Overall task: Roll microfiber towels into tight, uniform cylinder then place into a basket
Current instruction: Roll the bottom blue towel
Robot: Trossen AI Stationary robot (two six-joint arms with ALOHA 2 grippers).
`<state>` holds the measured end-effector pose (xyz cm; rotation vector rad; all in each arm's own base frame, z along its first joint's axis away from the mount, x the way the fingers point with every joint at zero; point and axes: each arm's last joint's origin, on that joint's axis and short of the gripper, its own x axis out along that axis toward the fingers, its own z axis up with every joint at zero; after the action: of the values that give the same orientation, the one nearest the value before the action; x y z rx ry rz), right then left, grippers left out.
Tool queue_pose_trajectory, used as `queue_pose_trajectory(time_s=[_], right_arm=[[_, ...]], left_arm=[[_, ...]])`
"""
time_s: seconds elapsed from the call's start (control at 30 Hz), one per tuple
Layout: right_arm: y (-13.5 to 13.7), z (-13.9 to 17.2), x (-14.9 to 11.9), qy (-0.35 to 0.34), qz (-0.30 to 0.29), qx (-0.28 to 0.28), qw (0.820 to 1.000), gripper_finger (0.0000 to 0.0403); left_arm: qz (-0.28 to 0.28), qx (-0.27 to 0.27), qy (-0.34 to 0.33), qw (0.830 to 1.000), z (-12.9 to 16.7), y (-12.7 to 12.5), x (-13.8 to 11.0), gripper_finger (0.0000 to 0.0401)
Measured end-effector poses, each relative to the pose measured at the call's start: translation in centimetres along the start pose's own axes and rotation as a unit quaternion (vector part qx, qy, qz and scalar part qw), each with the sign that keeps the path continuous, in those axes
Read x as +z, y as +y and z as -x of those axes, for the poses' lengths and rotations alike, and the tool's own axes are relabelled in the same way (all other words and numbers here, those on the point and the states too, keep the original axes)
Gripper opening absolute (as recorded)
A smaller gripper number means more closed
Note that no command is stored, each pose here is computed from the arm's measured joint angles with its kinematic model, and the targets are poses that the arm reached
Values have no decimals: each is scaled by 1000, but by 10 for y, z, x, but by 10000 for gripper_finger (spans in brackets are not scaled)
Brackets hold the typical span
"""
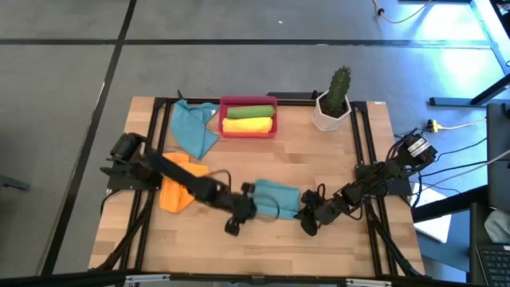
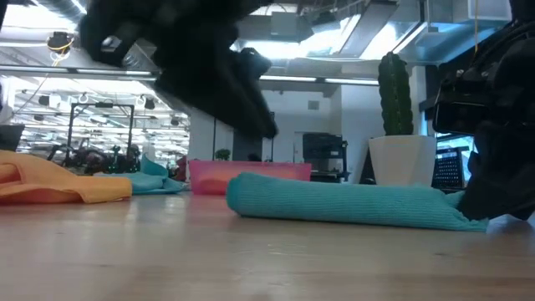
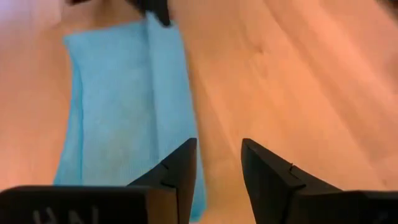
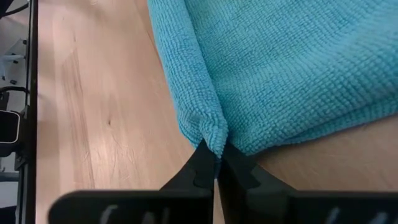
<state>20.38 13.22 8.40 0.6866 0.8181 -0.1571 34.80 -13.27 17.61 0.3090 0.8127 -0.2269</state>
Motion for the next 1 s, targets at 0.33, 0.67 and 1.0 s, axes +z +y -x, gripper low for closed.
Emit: queue_pose_trajectory(time_s=[0.33, 0.67, 1.0], right_arm=[[-1, -1, 3, 10, -7, 3, 1000, 8], [-3, -2, 6, 20, -12, 7, 1000, 8], [-2, -2, 6, 20, -11, 10, 1000, 8]], left_arm=[[-122, 107, 55, 985, -23, -38, -19, 118], [-90, 85, 42, 991, -29, -29, -16, 156], [-129, 135, 100, 977, -56, -35, -1, 211]])
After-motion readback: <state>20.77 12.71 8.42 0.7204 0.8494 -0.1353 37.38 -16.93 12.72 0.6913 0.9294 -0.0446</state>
